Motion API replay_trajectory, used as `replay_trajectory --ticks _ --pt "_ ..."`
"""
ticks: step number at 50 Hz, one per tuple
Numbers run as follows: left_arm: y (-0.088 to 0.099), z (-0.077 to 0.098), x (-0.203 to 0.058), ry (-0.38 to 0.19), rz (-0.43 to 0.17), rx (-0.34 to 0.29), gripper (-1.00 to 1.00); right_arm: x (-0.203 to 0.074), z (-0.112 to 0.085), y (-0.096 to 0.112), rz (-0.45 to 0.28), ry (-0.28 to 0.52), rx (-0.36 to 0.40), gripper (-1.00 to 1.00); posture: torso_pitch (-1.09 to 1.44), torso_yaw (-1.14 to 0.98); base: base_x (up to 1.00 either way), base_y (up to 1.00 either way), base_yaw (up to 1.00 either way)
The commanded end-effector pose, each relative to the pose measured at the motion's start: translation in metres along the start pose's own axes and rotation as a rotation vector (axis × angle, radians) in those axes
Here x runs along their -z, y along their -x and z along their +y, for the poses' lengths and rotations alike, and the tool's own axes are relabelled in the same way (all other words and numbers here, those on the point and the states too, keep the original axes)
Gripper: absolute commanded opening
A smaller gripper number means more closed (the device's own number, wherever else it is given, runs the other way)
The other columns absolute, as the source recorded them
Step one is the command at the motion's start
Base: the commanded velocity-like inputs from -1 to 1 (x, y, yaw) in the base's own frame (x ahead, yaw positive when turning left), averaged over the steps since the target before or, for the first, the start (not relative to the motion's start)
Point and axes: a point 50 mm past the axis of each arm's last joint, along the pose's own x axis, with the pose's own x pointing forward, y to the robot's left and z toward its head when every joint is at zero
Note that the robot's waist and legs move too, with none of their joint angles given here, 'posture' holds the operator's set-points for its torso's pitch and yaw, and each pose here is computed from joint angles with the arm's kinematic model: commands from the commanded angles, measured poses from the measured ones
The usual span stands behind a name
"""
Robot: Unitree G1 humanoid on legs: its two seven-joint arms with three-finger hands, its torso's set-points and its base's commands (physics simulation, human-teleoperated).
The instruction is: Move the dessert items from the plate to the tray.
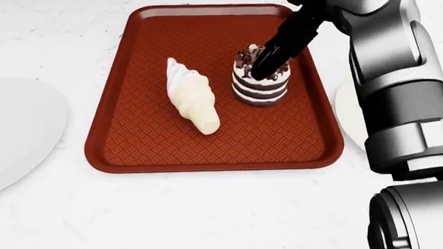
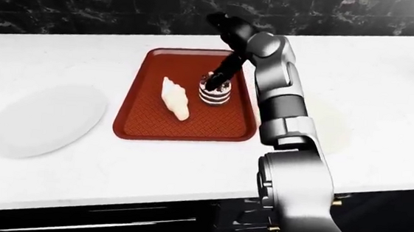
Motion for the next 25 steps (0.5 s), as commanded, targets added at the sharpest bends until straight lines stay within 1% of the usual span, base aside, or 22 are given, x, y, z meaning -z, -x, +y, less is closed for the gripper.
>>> replay_trajectory --ticks 1,5,7,9,12,16,18,19,21,22,25 --pt "0.001 0.006 -0.014 -0.016 -0.054 -0.033 1.00 -0.027 -0.018 0.010 -0.087 0.032 0.063 1.00 0.00 0.00 0.00 0.00 0.00" --pt "-0.001 0.004 -0.014 -0.016 -0.052 -0.031 1.00 -0.035 -0.029 0.022 -0.102 0.033 0.095 1.00 0.00 0.00 0.00 0.00 0.00" --pt "-0.001 0.005 -0.013 -0.015 -0.049 -0.036 1.00 -0.039 -0.038 0.033 -0.119 0.026 0.135 1.00 0.00 0.00 0.00 0.00 0.00" --pt "-0.001 0.005 -0.011 -0.015 -0.045 -0.038 1.00 -0.044 -0.045 0.048 -0.131 0.008 0.176 1.00 0.00 0.00 0.00 0.00 0.00" --pt "-0.001 0.006 -0.009 -0.014 -0.047 -0.041 1.00 -0.048 -0.053 0.068 -0.139 0.007 0.221 1.00 0.00 0.00 0.00 0.00 0.00" --pt "-0.001 0.005 -0.004 -0.012 -0.042 -0.042 1.00 -0.045 -0.061 0.096 -0.136 0.001 0.293 1.00 0.00 0.00 0.00 0.00 0.00" --pt "-0.001 0.006 -0.005 -0.014 -0.041 -0.045 1.00 -0.041 -0.073 0.115 -0.120 0.000 0.352 1.00 0.00 0.00 0.00 0.00 0.00" --pt "-0.001 0.006 -0.005 -0.015 -0.043 -0.046 1.00 -0.041 -0.075 0.119 -0.118 -0.004 0.363 1.00 0.00 0.00 0.00 0.00 0.00" --pt "-0.001 0.006 -0.006 -0.017 -0.042 -0.051 1.00 -0.038 -0.089 0.141 -0.111 -0.014 0.453 1.00 0.00 0.00 0.00 0.00 0.00" --pt "-0.002 0.006 -0.007 -0.014 -0.042 -0.054 1.00 -0.037 -0.091 0.145 -0.110 -0.014 0.466 1.00 0.00 0.00 0.00 0.00 0.00" --pt "-0.001 0.007 -0.005 -0.017 -0.039 -0.061 1.00 -0.030 -0.099 0.173 -0.100 -0.029 0.552 1.00 0.00 0.00 0.00 0.00 0.00"
